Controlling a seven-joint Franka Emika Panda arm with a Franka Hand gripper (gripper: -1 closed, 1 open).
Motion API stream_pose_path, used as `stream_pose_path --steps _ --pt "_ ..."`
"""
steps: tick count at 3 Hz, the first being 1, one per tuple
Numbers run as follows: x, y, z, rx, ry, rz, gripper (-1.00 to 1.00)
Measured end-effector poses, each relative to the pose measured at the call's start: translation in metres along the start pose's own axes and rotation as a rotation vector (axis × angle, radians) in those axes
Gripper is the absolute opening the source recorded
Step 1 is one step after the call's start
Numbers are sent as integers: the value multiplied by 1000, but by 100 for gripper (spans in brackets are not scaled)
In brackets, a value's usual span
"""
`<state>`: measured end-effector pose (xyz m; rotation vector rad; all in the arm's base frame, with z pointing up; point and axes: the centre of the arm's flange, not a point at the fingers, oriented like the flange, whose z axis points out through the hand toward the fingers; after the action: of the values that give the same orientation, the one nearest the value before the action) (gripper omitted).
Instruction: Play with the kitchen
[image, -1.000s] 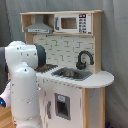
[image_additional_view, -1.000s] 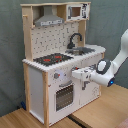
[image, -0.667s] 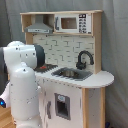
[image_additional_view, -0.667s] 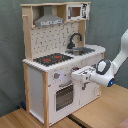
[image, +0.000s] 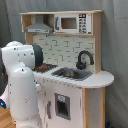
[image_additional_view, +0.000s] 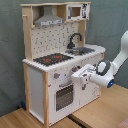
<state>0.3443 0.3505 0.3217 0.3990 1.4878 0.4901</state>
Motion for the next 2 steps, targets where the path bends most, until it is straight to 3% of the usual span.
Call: stream_pose_path --steps 1,2 --pt "0 0 0 0 0 0 100" --pt "-2 -2 3 11 -5 177 100"
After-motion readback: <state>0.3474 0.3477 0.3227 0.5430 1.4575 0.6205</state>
